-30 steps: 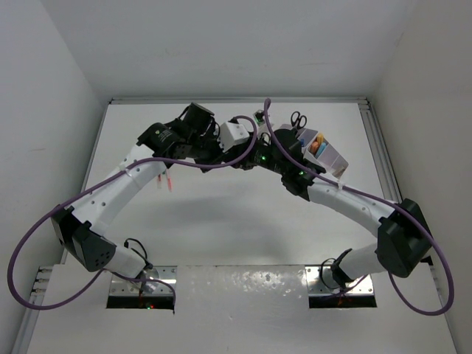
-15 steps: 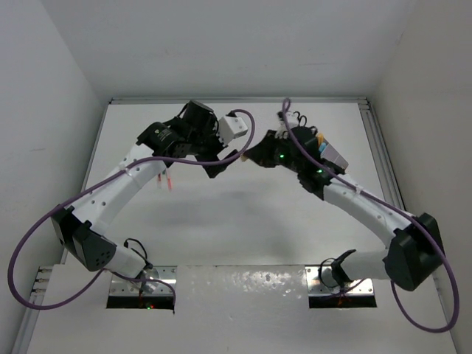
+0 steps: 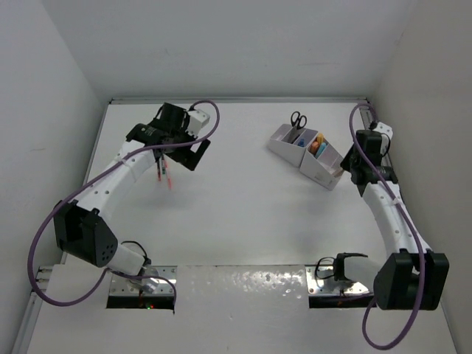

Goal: Sort the stationery into containers
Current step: Place the stationery in the storage box.

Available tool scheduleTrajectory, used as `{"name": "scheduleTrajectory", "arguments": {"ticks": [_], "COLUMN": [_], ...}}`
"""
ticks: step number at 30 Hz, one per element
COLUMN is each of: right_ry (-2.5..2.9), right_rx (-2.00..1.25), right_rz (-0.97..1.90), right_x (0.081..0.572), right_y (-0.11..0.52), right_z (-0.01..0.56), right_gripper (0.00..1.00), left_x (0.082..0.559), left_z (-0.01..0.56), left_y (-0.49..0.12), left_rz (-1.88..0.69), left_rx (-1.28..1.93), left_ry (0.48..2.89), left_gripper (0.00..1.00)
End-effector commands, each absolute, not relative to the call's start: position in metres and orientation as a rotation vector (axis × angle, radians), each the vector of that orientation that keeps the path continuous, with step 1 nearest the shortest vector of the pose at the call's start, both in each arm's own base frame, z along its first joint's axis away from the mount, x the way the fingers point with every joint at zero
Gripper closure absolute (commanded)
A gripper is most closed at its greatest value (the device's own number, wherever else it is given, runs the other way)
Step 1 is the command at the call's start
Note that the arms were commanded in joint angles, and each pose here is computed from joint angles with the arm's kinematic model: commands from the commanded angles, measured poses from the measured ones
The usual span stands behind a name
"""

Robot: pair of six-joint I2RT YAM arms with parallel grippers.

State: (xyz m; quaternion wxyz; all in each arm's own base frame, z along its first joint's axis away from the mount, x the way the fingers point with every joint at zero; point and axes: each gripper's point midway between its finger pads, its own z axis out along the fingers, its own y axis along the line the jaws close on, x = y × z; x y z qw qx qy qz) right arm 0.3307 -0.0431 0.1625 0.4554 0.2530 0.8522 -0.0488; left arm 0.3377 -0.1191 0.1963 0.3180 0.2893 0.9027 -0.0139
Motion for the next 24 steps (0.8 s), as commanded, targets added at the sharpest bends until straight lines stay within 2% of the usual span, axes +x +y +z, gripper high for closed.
{"name": "scheduleTrajectory", "arguments": {"ticks": [1, 13, 24], "right_ry": [2.129, 2.201, 2.216], "right_rx": [0.669, 0.724, 0.720], "right_rz": [-0.208, -0.076, -0.012], "right_x": [0.329, 0.340, 0.363], "right_y": [-0.073, -0.075, -0.070], "right_z": [0.156, 0.113, 0.100], "right_gripper": [1.00, 1.00, 1.00], "left_x": [0.347, 0.356, 0.351], "left_z": [0.196, 0.181, 0.175], "left_y": [-0.104, -0.066, -0.037], "left_rz": [-0.002, 0.012, 0.024], "left_rx": [0.621, 0.451, 0.353], "left_ry": [2.370, 2.431, 2.455], "left_gripper": [0.00, 0.00, 0.00]}}
